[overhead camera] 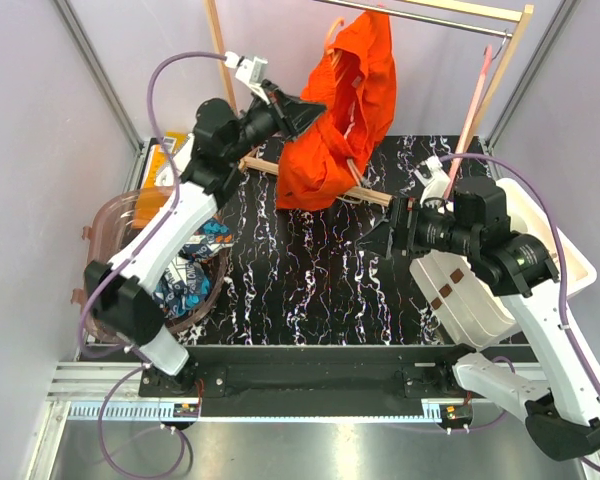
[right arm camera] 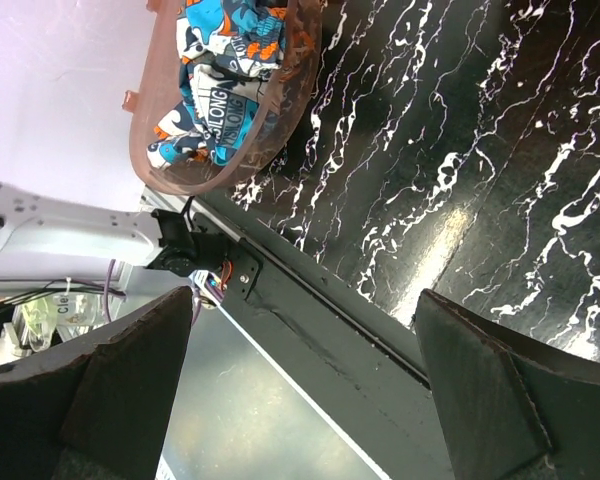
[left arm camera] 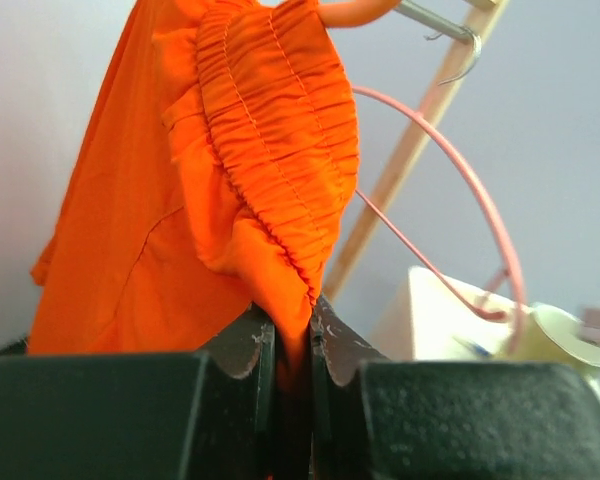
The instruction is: Remove the shorts from the hanger
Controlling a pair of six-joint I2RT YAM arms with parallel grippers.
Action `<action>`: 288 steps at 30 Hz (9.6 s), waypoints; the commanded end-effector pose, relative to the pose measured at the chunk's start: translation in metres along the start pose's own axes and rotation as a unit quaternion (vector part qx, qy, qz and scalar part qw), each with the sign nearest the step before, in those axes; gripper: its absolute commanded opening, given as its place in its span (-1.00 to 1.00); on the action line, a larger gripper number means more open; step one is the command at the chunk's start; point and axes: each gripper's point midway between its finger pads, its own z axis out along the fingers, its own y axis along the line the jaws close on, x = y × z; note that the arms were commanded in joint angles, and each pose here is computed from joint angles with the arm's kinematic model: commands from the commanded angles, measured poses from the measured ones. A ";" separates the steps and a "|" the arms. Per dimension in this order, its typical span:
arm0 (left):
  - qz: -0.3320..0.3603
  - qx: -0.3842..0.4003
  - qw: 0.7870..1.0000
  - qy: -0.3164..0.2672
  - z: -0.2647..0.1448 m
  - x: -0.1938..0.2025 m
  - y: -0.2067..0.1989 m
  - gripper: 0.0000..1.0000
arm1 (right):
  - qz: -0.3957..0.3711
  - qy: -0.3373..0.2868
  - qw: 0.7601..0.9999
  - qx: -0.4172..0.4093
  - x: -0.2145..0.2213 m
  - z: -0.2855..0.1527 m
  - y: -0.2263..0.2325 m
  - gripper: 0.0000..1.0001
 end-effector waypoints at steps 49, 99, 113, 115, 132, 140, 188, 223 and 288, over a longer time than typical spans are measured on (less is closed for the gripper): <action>-0.324 0.092 0.936 0.103 -0.215 0.074 -0.142 -1.00 | -0.253 -0.180 0.950 -0.027 -0.109 0.096 0.156 0.34; 0.075 -0.166 0.973 0.141 -0.188 0.057 -0.152 0.26 | -0.133 -0.210 0.902 0.354 -0.153 0.089 0.022 -1.00; 0.180 -0.393 0.898 0.084 -0.157 0.101 -0.091 0.91 | 0.030 -0.202 0.922 0.328 -0.131 0.098 0.023 -1.00; 0.205 -0.415 0.883 0.074 -0.155 0.102 -0.084 0.80 | 0.040 -0.202 0.924 0.322 -0.131 0.098 0.025 -1.00; 0.251 -0.468 0.844 0.075 -0.149 0.081 -0.064 -1.00 | 0.035 -0.224 0.926 0.302 -0.125 0.071 0.019 -1.00; 0.123 -0.343 0.927 0.083 -0.175 0.059 -0.095 -1.00 | -0.047 -0.283 0.888 0.360 -0.131 0.034 -0.015 -1.00; -0.062 -0.233 0.958 0.158 -0.129 0.087 -0.035 -1.00 | -0.015 -0.222 0.975 0.010 -0.122 0.005 0.117 -1.00; -0.120 0.039 0.982 0.138 -0.147 0.061 -0.223 0.82 | -0.129 -0.298 0.881 0.344 -0.164 0.030 0.009 -1.00; -0.245 -0.051 0.966 -0.058 -0.108 -0.037 -0.096 -1.00 | -0.038 -0.329 0.938 0.103 -0.129 -0.105 0.064 0.99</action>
